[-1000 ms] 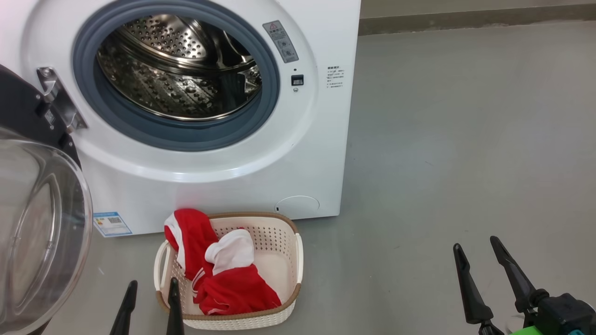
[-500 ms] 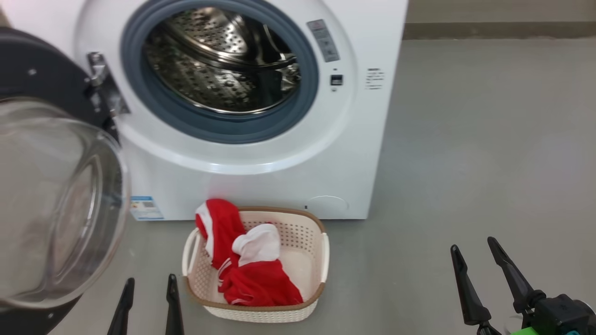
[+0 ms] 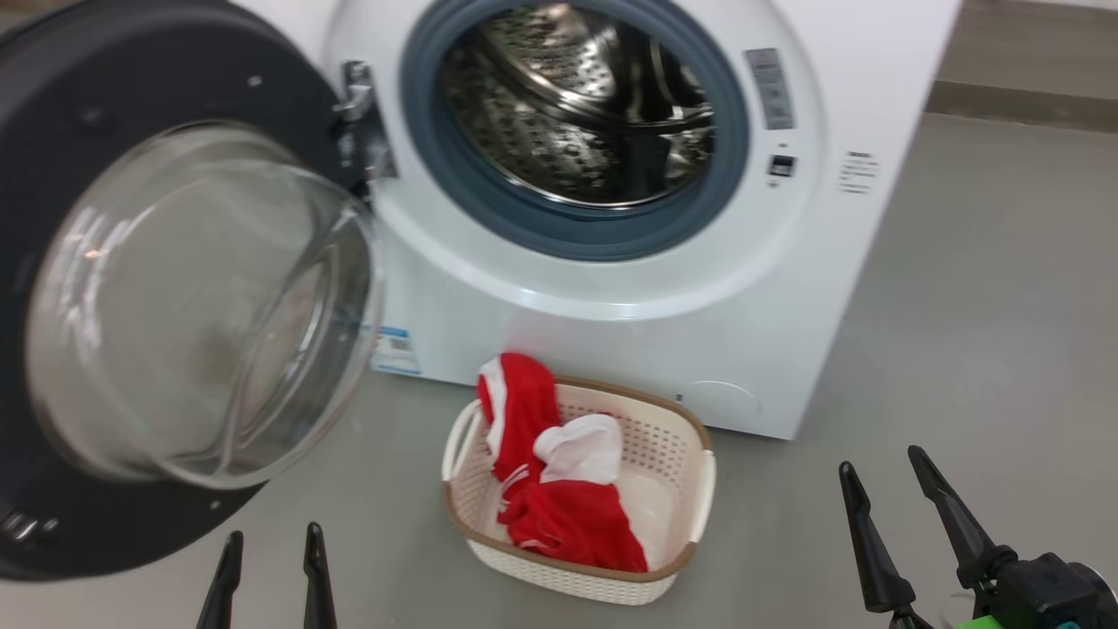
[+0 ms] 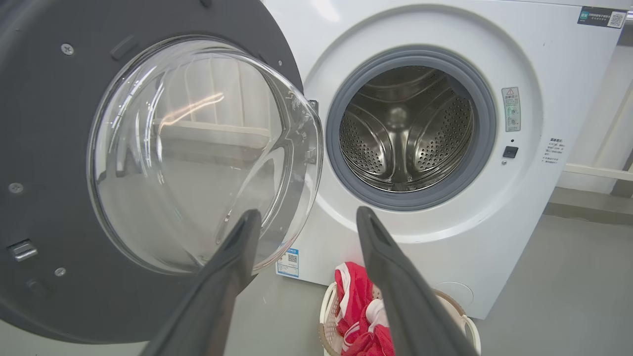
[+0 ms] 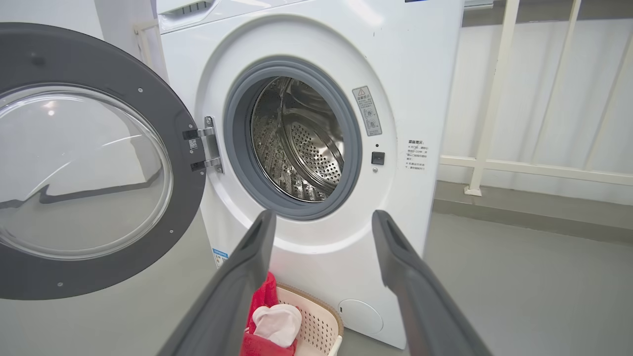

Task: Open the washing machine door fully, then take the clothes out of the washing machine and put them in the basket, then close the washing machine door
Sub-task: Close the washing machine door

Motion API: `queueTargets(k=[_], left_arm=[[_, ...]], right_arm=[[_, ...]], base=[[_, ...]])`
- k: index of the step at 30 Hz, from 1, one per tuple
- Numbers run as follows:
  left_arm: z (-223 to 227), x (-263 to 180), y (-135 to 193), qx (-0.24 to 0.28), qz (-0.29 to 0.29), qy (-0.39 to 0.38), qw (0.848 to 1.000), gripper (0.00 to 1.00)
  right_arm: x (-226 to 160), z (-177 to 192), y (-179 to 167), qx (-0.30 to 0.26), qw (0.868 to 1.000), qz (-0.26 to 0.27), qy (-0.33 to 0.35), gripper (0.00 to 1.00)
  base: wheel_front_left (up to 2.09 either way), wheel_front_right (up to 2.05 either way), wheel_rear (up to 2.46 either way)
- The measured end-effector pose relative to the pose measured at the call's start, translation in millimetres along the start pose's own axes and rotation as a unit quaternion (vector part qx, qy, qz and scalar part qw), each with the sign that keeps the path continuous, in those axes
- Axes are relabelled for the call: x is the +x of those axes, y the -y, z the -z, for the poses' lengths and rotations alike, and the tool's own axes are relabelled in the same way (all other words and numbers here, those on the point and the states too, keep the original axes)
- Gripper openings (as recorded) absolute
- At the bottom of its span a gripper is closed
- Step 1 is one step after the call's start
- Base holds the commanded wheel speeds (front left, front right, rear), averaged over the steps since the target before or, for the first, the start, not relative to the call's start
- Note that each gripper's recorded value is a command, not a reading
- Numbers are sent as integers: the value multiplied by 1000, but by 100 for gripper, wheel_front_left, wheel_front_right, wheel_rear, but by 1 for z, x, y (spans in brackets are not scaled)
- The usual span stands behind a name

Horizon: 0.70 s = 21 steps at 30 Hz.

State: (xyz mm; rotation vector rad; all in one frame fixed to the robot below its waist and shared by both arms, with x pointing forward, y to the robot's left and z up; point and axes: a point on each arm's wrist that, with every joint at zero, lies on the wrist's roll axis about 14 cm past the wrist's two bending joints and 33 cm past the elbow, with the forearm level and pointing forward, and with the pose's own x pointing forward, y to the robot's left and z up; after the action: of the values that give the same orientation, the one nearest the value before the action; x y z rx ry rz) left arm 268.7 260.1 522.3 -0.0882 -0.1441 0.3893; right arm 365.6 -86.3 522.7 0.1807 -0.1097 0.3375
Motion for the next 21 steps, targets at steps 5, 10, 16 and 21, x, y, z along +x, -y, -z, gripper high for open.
queueTargets(k=[5,10,16,21], left_arm=[[-1,-14,-23,5,-38,-2,999,100],[-3,-27,-46,11,-77,-1,997,100],[-8,-43,-75,25,-130,1,991,100],[-9,-48,-85,35,-151,-2,988,100]], right_arm=[[13,6,-24,6,999,-40,-8,100],[25,13,-47,12,997,-78,-16,100],[35,23,-75,21,992,-121,-29,100],[39,36,-86,27,989,-139,-45,100]], base=[[0,0,0],[0,0,0],[0,0,0],[0,0,0]])
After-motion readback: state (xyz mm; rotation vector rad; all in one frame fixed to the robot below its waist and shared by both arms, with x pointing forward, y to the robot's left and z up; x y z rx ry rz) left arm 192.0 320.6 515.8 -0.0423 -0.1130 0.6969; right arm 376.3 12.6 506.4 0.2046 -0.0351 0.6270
